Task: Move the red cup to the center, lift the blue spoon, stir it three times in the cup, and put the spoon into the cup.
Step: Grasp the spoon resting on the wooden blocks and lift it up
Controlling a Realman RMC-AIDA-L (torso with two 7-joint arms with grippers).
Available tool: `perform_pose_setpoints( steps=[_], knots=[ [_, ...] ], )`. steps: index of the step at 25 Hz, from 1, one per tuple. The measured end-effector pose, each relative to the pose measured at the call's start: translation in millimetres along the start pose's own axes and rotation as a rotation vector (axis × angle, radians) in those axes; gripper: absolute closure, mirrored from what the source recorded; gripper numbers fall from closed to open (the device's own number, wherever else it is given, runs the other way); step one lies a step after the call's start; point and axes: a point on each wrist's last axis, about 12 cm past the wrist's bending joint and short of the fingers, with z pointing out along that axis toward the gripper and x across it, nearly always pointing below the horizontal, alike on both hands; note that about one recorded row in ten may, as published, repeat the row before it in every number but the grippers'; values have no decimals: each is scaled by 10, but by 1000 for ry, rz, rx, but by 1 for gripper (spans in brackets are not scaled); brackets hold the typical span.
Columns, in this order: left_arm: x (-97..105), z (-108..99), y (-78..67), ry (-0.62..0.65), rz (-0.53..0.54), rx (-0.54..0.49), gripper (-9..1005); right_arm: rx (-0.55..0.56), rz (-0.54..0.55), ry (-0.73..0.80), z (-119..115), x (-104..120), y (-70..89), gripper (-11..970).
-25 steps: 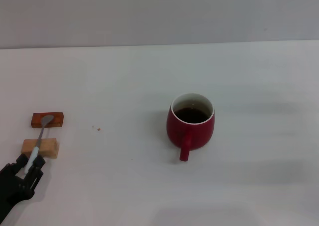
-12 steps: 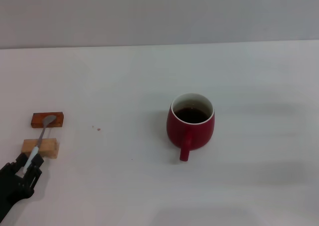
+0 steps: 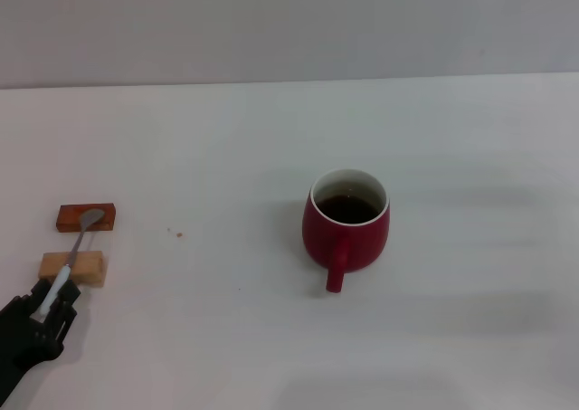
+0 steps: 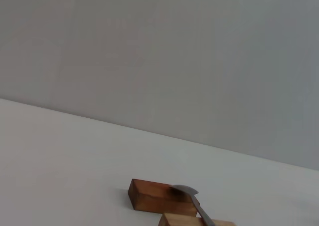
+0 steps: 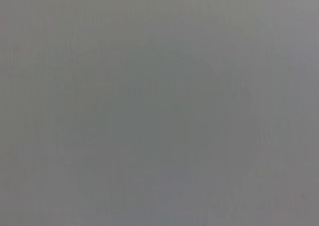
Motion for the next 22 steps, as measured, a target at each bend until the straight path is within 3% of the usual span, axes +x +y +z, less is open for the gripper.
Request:
perform_pose_setpoints(
  steps=[9, 22],
  knots=[
    [-3, -2, 3, -3, 0, -3, 668, 0, 0, -1, 3, -1, 1, 492],
    [-7, -19, 15, -11, 6, -15, 668, -4, 1, 4, -5, 7, 8, 491]
  ],
)
